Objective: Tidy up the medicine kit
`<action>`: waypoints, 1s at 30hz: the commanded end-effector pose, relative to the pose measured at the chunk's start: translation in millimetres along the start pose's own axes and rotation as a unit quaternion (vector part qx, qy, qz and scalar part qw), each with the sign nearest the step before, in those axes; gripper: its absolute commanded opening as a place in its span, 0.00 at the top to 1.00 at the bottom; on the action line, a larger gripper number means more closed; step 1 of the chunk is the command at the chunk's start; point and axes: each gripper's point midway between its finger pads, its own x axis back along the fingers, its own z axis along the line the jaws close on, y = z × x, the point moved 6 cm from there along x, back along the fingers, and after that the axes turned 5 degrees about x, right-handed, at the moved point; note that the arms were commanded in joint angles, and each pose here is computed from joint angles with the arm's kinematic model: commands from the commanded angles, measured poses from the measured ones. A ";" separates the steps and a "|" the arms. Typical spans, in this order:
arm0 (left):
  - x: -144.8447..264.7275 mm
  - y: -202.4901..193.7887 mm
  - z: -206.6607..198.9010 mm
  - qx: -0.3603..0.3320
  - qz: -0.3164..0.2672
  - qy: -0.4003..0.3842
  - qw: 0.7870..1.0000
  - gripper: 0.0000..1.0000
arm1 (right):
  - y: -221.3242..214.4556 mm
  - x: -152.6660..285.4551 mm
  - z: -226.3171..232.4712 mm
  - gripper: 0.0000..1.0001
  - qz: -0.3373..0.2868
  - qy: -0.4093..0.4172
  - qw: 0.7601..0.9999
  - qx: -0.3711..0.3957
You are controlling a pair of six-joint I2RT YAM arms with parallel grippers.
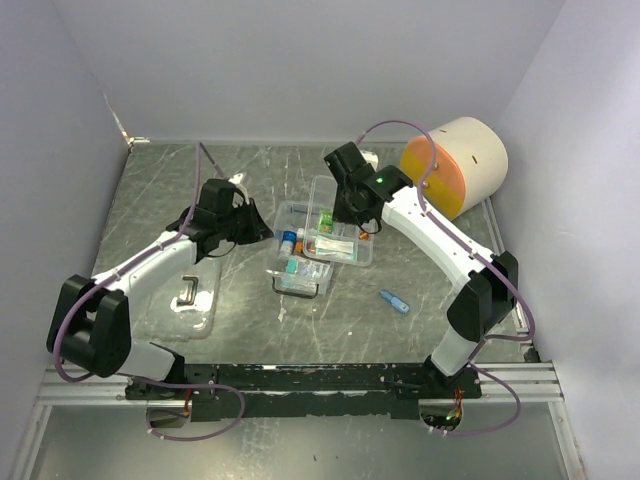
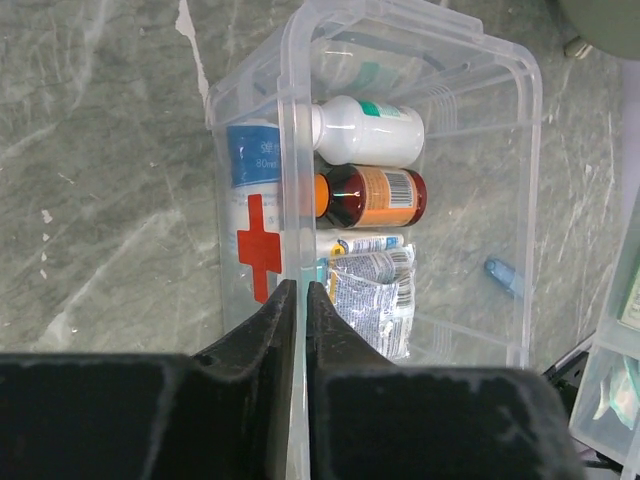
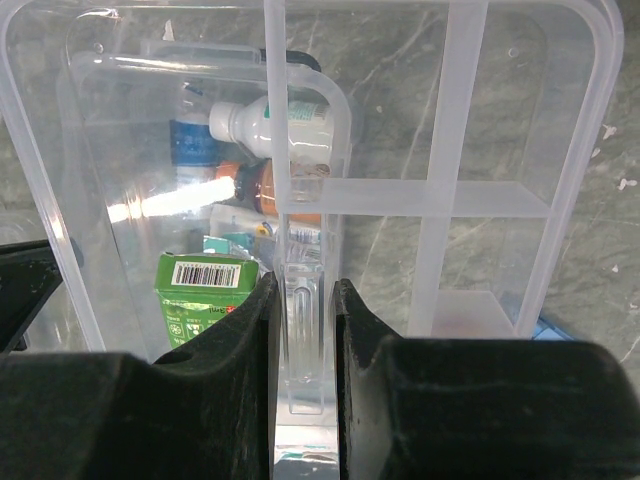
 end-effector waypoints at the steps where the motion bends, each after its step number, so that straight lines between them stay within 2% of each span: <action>1: -2.4 -6.4 -10.0 0.000 0.027 -0.044 0.999 0.86 | 6.5 11.5 -1.6 1.00 -0.023 -0.001 1.000 0.004; 9: -1.6 -25.3 -28.2 0.029 0.070 -0.130 0.989 0.86 | 4.4 14.9 -8.4 1.00 -0.018 -0.017 1.000 0.018; 14: 0.9 -30.2 -30.7 0.024 0.080 -0.128 0.988 0.85 | 1.0 14.9 -6.1 1.00 -0.005 -0.015 0.999 0.033; 18: 24.4 -7.5 -25.3 0.000 0.002 -0.052 0.999 0.77 | -7.3 7.6 10.0 1.00 0.011 -0.015 0.999 0.051; 21: 53.9 13.2 -26.4 -0.032 -0.057 -0.003 0.998 0.70 | -8.9 3.9 21.9 1.00 0.015 -0.014 0.998 0.065; 26: 111.7 38.6 -14.6 -0.056 -0.167 0.104 0.979 0.67 | -14.9 -1.3 38.0 1.00 0.027 -0.015 0.996 0.085; 30: 141.3 38.8 -0.7 -0.066 -0.220 0.150 0.962 0.66 | -21.4 -7.8 43.0 1.00 0.038 -0.017 0.995 0.094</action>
